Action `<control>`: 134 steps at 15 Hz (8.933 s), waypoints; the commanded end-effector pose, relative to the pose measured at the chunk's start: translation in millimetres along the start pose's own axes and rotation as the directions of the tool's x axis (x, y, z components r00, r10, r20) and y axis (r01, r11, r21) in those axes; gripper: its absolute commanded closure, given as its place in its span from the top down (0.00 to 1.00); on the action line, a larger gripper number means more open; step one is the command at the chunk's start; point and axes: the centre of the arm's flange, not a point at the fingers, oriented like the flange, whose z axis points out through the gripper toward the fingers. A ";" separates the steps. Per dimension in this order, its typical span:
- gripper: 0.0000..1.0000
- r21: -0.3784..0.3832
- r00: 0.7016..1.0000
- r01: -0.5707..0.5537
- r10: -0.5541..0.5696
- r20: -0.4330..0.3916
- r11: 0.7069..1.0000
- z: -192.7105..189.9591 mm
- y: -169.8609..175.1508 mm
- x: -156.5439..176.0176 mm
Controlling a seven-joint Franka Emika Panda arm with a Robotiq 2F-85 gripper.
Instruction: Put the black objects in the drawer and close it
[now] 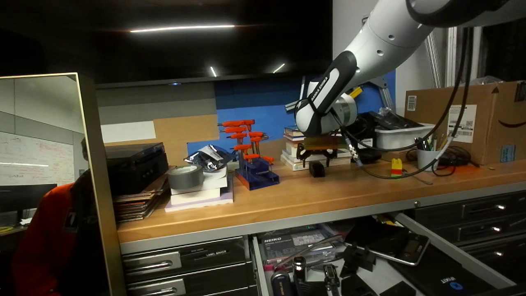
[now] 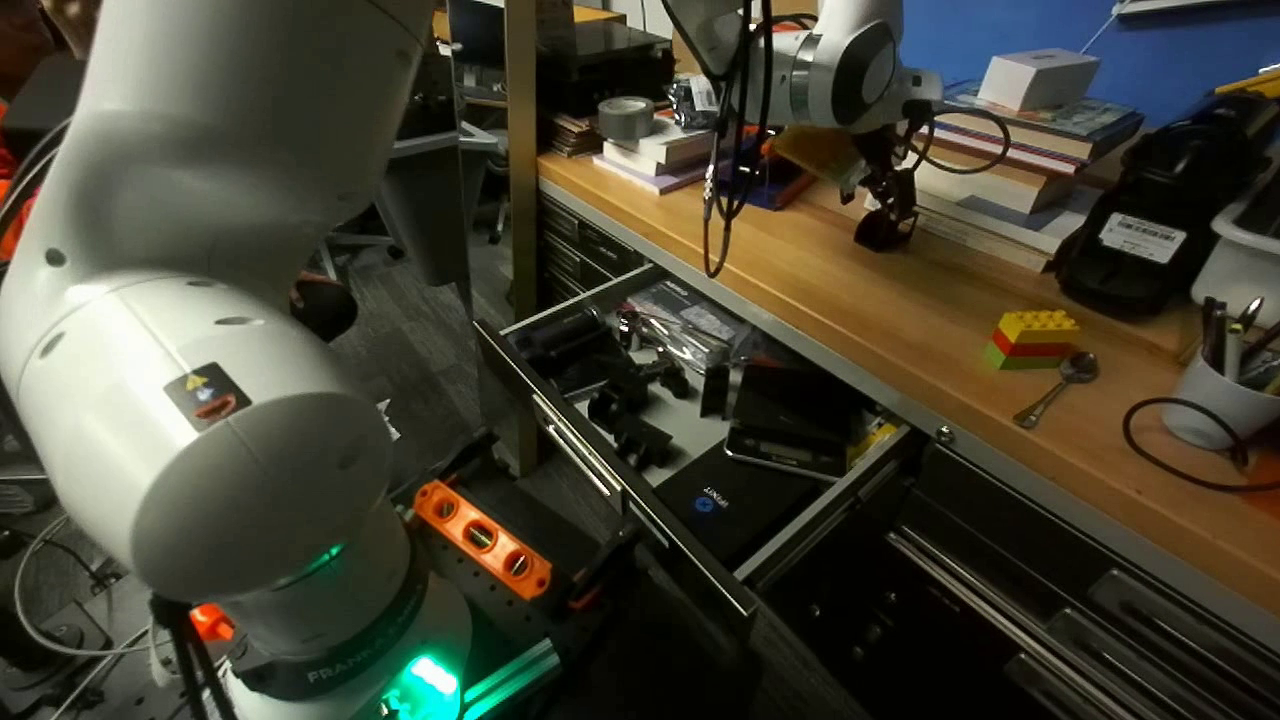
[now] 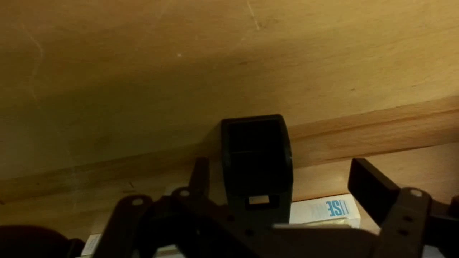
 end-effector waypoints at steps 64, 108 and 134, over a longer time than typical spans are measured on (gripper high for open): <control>0.25 -0.296 0.862 -0.242 0.344 0.372 0.924 0.6 81.0 -305.5; 1.00 -0.540 0.709 -0.532 0.692 0.136 0.652 -52.3 51.4 -345.5; 1.00 -0.270 0.431 -0.807 0.837 0.338 0.524 15.5 77.8 -392.0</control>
